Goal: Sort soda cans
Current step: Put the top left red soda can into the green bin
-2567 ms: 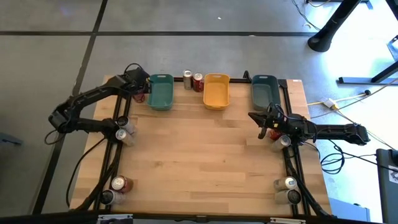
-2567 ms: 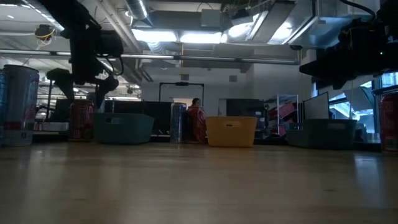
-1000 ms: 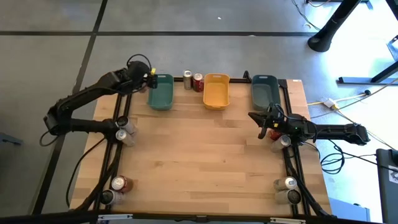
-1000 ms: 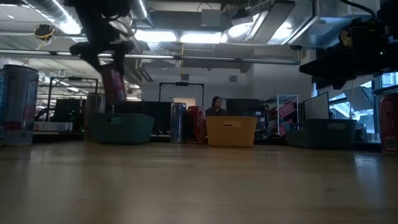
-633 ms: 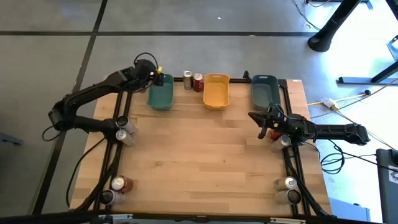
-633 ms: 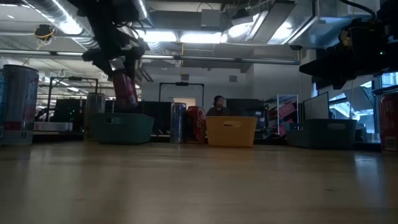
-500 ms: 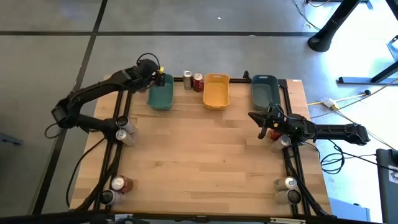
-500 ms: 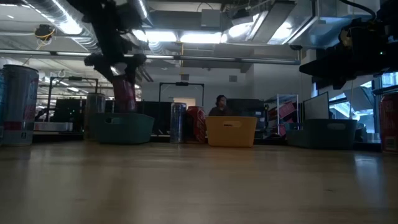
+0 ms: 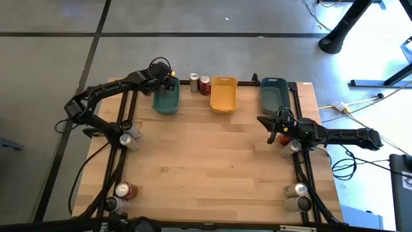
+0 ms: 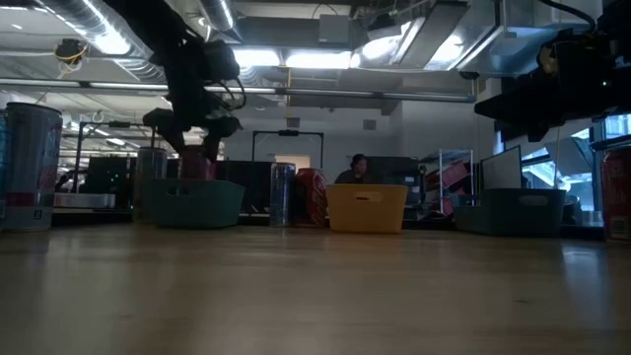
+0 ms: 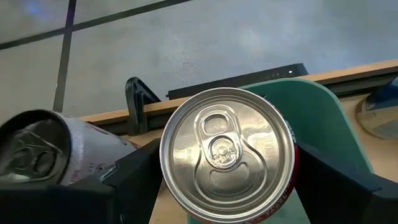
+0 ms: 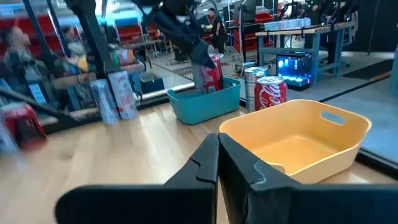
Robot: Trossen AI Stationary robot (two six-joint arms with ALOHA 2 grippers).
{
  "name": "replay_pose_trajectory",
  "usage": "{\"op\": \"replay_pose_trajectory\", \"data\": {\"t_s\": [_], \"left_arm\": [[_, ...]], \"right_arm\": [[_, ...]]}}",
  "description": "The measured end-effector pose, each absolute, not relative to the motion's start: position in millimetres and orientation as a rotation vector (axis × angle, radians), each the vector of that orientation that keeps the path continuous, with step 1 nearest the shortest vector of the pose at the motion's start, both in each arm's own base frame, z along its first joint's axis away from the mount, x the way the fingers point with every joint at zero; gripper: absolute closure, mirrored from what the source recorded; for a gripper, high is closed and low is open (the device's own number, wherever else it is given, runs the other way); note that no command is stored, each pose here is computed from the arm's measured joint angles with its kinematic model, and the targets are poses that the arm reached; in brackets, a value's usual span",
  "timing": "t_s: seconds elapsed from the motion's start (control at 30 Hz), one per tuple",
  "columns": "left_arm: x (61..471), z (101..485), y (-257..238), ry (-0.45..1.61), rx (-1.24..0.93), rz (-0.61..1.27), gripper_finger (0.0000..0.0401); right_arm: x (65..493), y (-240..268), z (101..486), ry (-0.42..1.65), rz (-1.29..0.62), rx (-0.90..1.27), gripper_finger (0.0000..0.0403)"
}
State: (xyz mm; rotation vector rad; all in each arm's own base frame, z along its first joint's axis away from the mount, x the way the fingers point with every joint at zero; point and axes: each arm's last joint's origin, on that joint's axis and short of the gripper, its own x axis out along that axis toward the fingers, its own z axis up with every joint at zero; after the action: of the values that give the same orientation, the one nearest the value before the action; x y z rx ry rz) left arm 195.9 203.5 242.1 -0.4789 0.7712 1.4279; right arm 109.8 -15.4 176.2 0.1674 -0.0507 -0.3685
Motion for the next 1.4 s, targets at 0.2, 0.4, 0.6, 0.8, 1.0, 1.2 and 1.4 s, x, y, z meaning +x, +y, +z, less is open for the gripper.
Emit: {"op": "replay_pose_trajectory", "data": {"t_s": [0.2,0.4,0.6,0.8,1.0,1.2,1.4], "left_arm": [[196.3,243.3,205.3,0.777,-0.448,1.404,0.0098],[197.0,245.6,209.1,0.725,-0.452,1.416,0.0098],[196.2,243.7,207.8,0.737,-0.462,1.418,0.0098],[189.9,225.7,204.4,0.777,-0.476,1.428,0.0098],[187.7,217.7,204.7,0.769,-0.468,1.429,0.0098],[185.4,207.7,204.6,0.767,-0.442,1.415,0.0098],[186.4,208.8,205.5,0.756,-0.429,1.409,0.0086]], "right_arm": [[110.1,-14.5,177.9,-0.073,-0.331,0.212,0.0393],[110.1,-14.5,177.4,-0.068,-0.331,0.212,0.0393],[110.2,-14.3,176.6,-0.058,-0.325,0.206,0.0393],[110.2,-14.3,176.8,-0.059,-0.326,0.203,0.0393],[109.8,-15.3,176.8,-0.063,-0.361,0.202,0.0393],[109.8,-15.2,176.9,-0.064,-0.361,0.202,0.0393],[109.7,-15.5,176.9,-0.064,-0.370,0.201,0.0393]]}}
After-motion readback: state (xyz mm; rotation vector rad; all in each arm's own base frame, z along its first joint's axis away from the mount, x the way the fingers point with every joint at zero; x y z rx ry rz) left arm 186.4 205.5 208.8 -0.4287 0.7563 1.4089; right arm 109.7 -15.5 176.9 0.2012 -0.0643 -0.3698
